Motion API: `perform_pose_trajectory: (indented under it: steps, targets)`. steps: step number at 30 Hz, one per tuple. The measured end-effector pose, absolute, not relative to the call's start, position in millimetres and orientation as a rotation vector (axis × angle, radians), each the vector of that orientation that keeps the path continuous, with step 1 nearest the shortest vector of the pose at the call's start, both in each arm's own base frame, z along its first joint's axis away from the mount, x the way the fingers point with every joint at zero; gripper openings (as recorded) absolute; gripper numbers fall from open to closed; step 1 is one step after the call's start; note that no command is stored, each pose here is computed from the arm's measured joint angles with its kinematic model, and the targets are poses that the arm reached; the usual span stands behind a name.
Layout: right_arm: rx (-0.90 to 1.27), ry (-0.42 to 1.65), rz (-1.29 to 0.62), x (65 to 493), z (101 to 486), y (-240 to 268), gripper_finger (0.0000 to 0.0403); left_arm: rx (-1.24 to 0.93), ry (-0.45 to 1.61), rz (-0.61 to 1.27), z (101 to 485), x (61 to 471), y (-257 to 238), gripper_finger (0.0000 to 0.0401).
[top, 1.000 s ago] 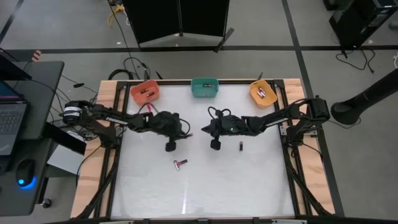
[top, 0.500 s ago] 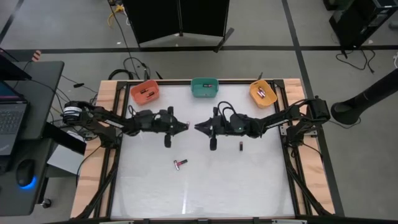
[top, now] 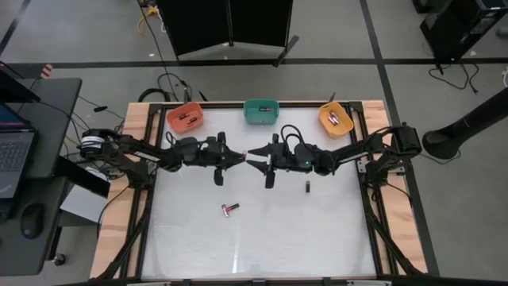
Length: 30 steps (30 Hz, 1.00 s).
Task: Sort batteries
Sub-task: Put the red battery into the green bin
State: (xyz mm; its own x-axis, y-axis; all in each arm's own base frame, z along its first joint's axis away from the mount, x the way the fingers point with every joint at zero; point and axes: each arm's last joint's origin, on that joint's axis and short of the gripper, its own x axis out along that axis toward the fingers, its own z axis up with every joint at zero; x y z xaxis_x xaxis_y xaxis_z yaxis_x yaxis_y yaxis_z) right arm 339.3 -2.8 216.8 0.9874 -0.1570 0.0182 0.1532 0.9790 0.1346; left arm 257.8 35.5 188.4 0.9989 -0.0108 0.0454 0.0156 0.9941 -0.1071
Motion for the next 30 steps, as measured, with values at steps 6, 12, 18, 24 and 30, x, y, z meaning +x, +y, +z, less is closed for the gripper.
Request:
perform_pose_trajectory:
  steps: [6, 12, 18, 24, 30]
  targets:
    - [0.134, -0.044, -0.158, 339.3, 218.3, -3.6, 0.0181, -0.102, -0.051, -0.006, 189.0, 257.8, 35.7, 0.005]
    - [0.135, -0.075, -0.152, 339.1, 221.2, -3.9, 0.0176, -0.104, -0.063, 0.004, 192.1, 259.8, 36.3, 0.005]
    - [0.132, -0.088, -0.132, 341.1, 225.4, -5.2, 0.0171, -0.092, -0.061, 0.004, 203.0, 270.3, 37.9, 0.005]
    - [0.114, -0.083, -0.135, 341.1, 225.0, -5.8, 0.016, -0.075, -0.061, -0.006, 206.0, 272.9, 37.9, 0.005]
    - [0.116, -0.078, -0.147, 341.1, 224.4, -9.3, 0.0153, -0.078, -0.062, -0.007, 206.2, 272.9, 37.9, 0.005]
